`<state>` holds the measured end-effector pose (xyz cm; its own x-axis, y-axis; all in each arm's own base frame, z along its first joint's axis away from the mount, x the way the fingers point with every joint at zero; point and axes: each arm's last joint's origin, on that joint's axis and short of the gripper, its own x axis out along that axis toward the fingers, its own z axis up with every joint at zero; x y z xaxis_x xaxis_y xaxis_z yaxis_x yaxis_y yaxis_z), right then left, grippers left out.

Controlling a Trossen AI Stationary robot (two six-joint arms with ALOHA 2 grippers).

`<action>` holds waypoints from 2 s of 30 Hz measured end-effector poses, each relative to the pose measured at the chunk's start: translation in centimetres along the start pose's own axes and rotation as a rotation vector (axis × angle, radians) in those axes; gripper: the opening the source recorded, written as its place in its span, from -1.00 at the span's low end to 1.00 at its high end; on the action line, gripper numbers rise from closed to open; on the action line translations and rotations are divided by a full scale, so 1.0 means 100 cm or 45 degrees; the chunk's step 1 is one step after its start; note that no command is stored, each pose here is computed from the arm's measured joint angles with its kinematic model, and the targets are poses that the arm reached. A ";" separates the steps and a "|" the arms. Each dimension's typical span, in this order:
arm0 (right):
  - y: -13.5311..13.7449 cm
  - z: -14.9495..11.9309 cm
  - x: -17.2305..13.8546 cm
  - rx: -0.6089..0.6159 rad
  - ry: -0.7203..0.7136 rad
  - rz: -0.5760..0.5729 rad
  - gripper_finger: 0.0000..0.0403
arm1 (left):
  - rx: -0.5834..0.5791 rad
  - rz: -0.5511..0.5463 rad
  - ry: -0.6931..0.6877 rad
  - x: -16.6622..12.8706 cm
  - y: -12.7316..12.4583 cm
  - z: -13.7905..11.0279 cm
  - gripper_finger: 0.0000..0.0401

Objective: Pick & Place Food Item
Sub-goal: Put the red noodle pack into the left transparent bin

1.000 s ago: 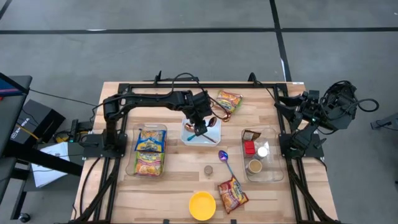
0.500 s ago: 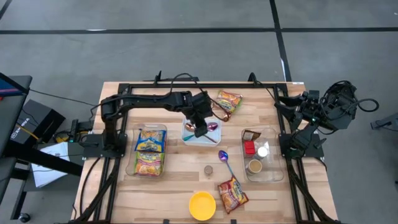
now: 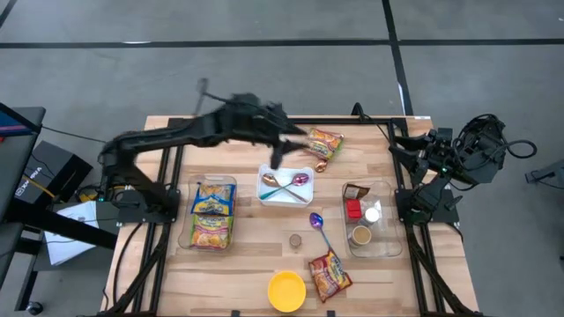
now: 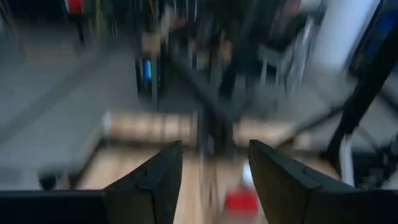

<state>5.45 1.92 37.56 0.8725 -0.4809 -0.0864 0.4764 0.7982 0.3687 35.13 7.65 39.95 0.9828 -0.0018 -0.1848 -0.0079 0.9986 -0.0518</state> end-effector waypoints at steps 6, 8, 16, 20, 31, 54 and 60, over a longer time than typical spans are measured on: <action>0.000 0.000 0.000 0.001 0.000 0.000 0.17 | 0.012 -0.007 -0.321 -0.067 -0.016 0.051 -0.11; 0.000 0.000 0.000 0.001 0.000 0.000 0.17 | 0.011 -0.008 -0.326 -0.080 -0.019 0.055 -0.10; 0.000 0.000 0.000 -0.005 0.000 0.001 0.17 | -0.030 0.072 -0.171 -0.092 -0.028 0.047 -0.08; 0.000 0.000 0.000 -0.010 -0.001 0.001 0.17 | -0.032 0.066 -0.146 -0.086 -0.031 0.044 -0.08; 0.002 0.002 0.000 0.038 0.002 0.020 0.17 | -0.034 0.061 -0.133 -0.079 -0.030 0.041 -0.08; 0.076 0.021 0.000 0.164 0.144 0.829 0.17 | -0.013 0.125 -0.288 -0.081 -0.029 0.053 -0.06; 0.117 0.012 0.006 0.129 0.273 0.945 0.17 | -0.013 0.125 -0.288 -0.081 -0.029 0.053 -0.06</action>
<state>11.44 10.54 42.99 0.9660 0.2549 0.0426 -0.2433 0.8416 0.4822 28.16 5.02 46.78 0.9935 0.1084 0.0352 -0.1064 0.9928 -0.0547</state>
